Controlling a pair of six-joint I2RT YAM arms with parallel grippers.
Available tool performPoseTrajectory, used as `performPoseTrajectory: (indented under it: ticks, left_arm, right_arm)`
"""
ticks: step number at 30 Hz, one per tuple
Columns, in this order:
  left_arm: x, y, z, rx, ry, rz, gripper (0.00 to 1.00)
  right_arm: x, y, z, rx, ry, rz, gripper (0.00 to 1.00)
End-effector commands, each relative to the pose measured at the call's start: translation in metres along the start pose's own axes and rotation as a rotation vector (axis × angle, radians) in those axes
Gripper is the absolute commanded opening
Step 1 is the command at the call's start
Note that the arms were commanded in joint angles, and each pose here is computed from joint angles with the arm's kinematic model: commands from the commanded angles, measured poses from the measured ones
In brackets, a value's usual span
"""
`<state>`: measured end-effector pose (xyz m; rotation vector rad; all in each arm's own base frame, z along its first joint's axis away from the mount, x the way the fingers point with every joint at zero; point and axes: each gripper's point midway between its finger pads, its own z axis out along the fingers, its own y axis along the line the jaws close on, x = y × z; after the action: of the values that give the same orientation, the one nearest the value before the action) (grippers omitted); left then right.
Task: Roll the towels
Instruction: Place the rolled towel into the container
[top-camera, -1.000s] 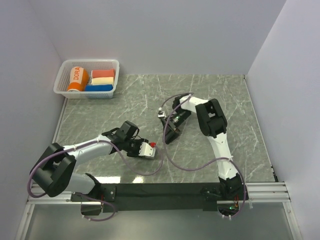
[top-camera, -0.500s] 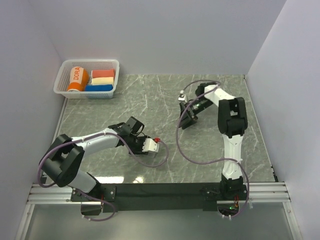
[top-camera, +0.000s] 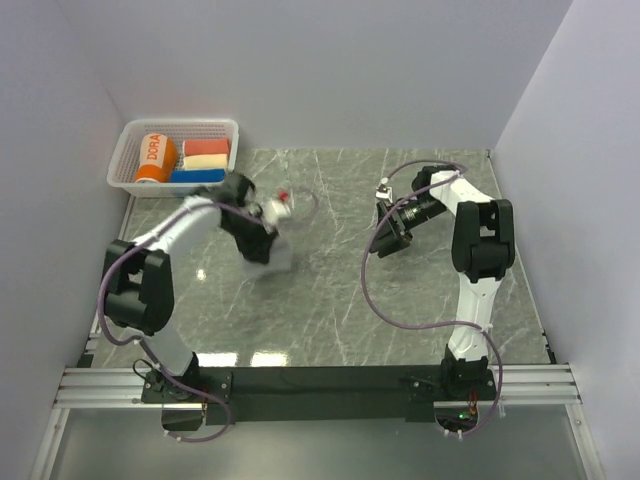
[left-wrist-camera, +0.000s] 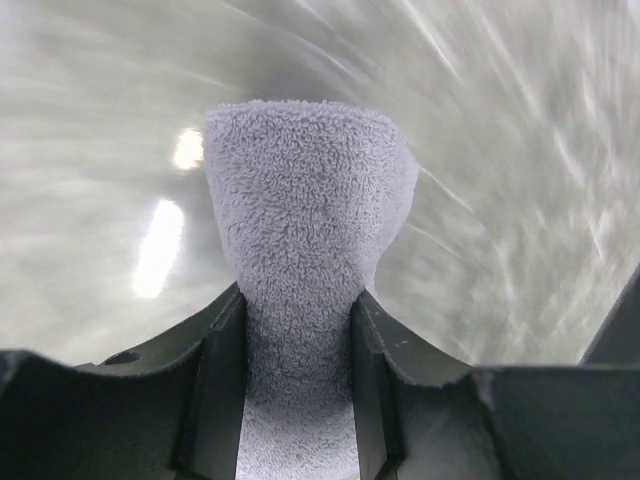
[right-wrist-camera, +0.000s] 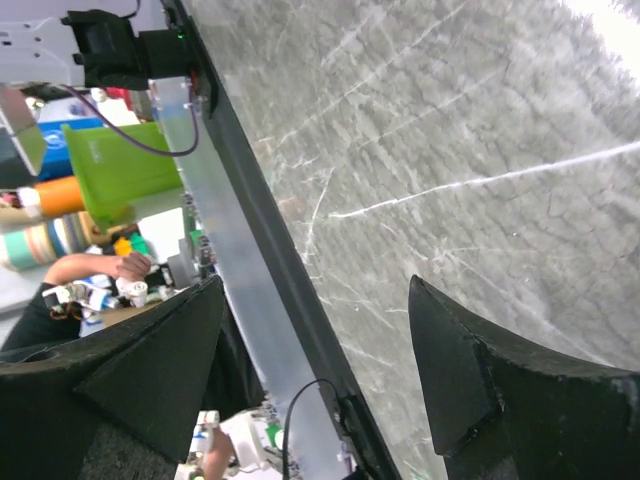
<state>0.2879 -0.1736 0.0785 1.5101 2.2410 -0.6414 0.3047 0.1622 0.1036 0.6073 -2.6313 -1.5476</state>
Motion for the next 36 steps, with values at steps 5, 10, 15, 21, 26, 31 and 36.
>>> performPoseTrajectory:
  ticks: [5, 10, 15, 21, 26, 31, 36]
  left_arm:
    - [-0.071, 0.083, -0.129, -0.137, -0.344, -0.337, 0.01]
    - [-0.081, 0.176, -0.219, -0.396, -0.596, -0.494, 0.0]
    - [-0.058, 0.25, -0.27, -0.71, -0.678, -0.63, 0.0]
    - [-0.03, 0.309, -0.285, -0.793, -0.708, -0.666, 0.0]
    - [-0.014, 0.343, -0.264, -0.812, -0.73, -0.745, 0.0]
    - [-0.016, 0.361, -0.245, -0.817, -0.758, -0.812, 0.0]
    - [-0.025, 0.361, -0.216, -0.805, -0.752, -0.819, 0.0]
  right_arm:
    - [-0.003, 0.017, -0.012, -0.047, -0.076, -0.015, 0.82]
    - [-0.003, 0.016, -0.01, -0.066, -0.08, -0.009, 0.84]
    - [0.002, 0.01, -0.005, -0.07, -0.085, 0.007, 0.85]
    - [0.007, 0.003, 0.001, -0.087, -0.079, 0.028, 0.85]
    - [0.008, -0.001, 0.004, -0.093, -0.075, 0.042, 0.86]
    - [0.008, -0.005, 0.006, -0.101, -0.073, 0.056, 0.87]
    - [0.009, -0.008, 0.009, -0.108, -0.069, 0.07, 0.87]
